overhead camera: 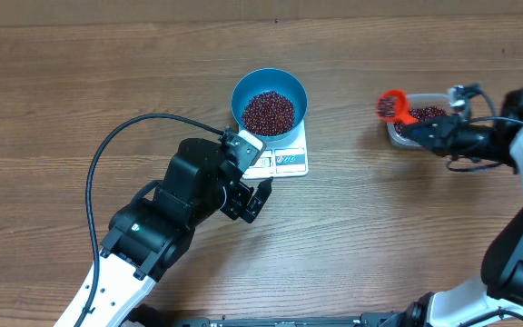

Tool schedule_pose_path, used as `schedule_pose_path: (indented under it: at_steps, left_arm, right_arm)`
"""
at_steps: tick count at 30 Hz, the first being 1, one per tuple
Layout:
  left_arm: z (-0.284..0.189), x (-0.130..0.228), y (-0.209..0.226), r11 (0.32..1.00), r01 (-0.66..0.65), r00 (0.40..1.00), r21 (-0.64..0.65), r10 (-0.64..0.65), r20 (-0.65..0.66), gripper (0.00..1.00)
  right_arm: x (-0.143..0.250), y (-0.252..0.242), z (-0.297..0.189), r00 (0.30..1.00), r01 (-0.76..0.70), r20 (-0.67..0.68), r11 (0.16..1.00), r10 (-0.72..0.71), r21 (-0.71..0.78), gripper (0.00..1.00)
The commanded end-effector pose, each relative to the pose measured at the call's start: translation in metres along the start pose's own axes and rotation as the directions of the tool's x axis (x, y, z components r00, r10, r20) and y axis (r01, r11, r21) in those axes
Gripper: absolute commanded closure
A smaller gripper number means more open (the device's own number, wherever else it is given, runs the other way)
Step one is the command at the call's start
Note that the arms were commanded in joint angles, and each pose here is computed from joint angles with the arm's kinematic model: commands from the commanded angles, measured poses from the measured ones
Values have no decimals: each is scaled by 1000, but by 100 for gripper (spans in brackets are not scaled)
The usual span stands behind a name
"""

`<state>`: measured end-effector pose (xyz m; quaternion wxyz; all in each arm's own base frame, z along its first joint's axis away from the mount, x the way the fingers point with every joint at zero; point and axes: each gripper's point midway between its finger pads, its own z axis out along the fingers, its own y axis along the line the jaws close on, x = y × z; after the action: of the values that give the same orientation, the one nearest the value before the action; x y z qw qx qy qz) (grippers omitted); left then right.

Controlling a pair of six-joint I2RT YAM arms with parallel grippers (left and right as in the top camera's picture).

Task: Scoop item into bowl and weigh 150g on scale
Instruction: 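Lift the filled red scoop and carry it left over the teal bowl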

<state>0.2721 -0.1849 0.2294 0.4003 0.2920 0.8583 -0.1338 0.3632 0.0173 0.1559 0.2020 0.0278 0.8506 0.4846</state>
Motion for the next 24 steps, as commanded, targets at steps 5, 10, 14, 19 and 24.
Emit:
schedule_pose_path:
  at_steps: [5,10,14,19,24]
  left_arm:
    - [3,4,0,1000,-15,1000,7,16,-12,1]
    - [3,4,0,1000,-15,1000,7,16,-12,1]
    - [3,4,0,1000,-15,1000,7,16,-12,1]
    - [3,4,0,1000,-15,1000,7,16,-12,0]
    - [3,4,0,1000,-15,1000,7,16,-12,1]
  right_arm:
    - [12,41,42,993,74,-85,987,-86,-140,96]
    - [17,59,68,979,137,-124,975,-160,-176,96]
    - [14,71,85,970,180,-126,964,-207,-196,96]
    - [8,86,104,954,250,-110,944,-278,-217,96]
    - [8,86,125,929,331,-120,932,-350,-151,96]
